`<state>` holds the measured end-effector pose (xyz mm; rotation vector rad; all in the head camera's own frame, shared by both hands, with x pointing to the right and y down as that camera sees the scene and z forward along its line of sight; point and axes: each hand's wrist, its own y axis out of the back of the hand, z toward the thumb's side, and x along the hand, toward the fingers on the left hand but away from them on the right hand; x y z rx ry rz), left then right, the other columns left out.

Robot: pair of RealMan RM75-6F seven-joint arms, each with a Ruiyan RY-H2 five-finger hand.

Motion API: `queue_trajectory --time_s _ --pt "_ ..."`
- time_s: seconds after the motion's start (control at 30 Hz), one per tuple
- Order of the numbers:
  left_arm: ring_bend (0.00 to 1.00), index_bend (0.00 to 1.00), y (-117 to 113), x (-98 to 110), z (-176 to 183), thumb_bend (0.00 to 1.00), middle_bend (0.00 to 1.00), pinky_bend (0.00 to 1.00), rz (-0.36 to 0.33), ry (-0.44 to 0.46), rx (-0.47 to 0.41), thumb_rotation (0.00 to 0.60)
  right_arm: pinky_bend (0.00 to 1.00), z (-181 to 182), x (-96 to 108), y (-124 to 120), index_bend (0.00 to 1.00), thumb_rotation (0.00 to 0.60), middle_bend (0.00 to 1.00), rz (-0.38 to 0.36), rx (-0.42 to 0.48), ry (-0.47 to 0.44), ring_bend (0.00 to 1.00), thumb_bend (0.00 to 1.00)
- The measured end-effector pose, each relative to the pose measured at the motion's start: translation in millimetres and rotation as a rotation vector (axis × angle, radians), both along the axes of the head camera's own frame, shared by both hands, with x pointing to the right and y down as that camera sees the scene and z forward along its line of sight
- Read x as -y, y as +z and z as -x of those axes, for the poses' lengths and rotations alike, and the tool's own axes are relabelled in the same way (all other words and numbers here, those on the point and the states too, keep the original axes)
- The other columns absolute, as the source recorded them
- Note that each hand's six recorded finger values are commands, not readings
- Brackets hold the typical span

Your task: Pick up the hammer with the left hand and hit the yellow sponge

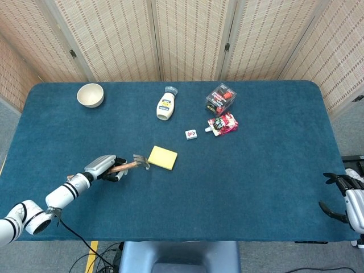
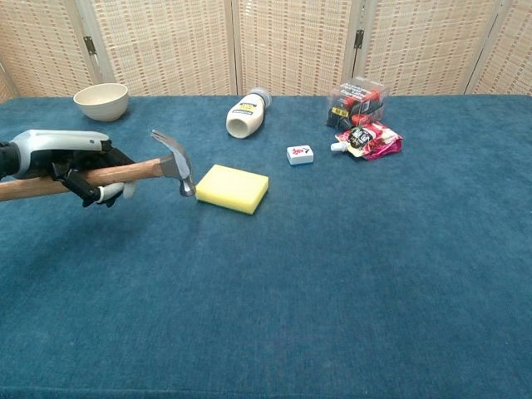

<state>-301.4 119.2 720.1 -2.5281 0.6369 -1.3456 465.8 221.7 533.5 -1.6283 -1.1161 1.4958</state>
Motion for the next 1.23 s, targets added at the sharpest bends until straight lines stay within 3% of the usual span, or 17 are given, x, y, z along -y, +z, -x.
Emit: queue_trajectory --time_s 0.07,0.13,0.23,0.33,0.43,0.57,0.77,0.87,1.1,1.23 --pt "0.20 0.33 0.9 -0.9 1.8 0.56 0.33 0.31 -0.013 0.024 0.013 0.600 0.27 -0.2 0.2 -0.7 0.26 0.600 0.39 -0.002 -0.001 0.001 0.23 0.13" --pt "0.12 0.23 0.6 -0.2 3.2 0.50 0.20 0.26 -0.034 0.047 0.026 0.600 0.27 -0.5 0.5 -1.7 0.26 0.600 0.39 -0.005 -0.003 0.001 0.23 0.13" --pt "0.02 0.11 -2.5 2.9 5.3 0.40 0.06 0.22 -0.075 0.067 0.036 0.600 0.27 -1.2 0.4 -3.0 0.26 0.600 0.39 -0.009 -0.005 0.004 0.23 0.13" --pt "0.00 0.03 -6.5 6.6 8.6 0.33 0.00 0.21 -0.126 0.082 0.052 0.600 0.27 -2.0 0.1 -2.8 0.26 0.600 0.39 -0.008 -0.007 0.007 0.23 0.13" --pt "0.00 0.03 -13.1 10.7 13.4 0.32 0.00 0.20 -0.185 0.076 0.065 0.600 0.27 -1.9 0.6 -2.2 0.26 0.600 0.39 -0.007 -0.007 0.005 0.23 0.13" --pt "0.00 0.07 -27.4 13.8 21.6 0.32 0.03 0.20 -0.247 -0.007 0.058 0.600 0.27 -2.8 1.9 -1.7 0.26 0.600 0.39 -0.005 -0.010 0.005 0.23 0.13" --pt "0.07 0.21 -54.8 5.8 42.7 0.32 0.11 0.20 -0.346 -0.124 0.111 0.600 0.27 -4.6 5.3 -0.8 0.26 0.600 0.39 0.003 -0.015 0.003 0.23 0.13" --pt "0.09 0.25 -70.7 -1.2 58.8 0.32 0.16 0.20 -0.422 -0.152 0.188 0.600 0.27 -4.8 7.8 0.5 0.26 0.600 0.39 0.006 -0.015 0.000 0.23 0.13" --pt "0.09 0.30 -112.1 -32.9 110.9 0.32 0.18 0.20 -0.588 -0.196 0.467 0.600 0.27 -0.6 10.9 4.7 0.26 0.600 0.40 0.014 0.000 -0.015 0.23 0.13" --pt "0.09 0.30 -133.3 -59.2 135.9 0.32 0.19 0.20 -0.609 -0.259 0.563 0.600 0.27 2.4 12.2 5.2 0.26 0.600 0.40 0.008 0.010 -0.024 0.23 0.13"
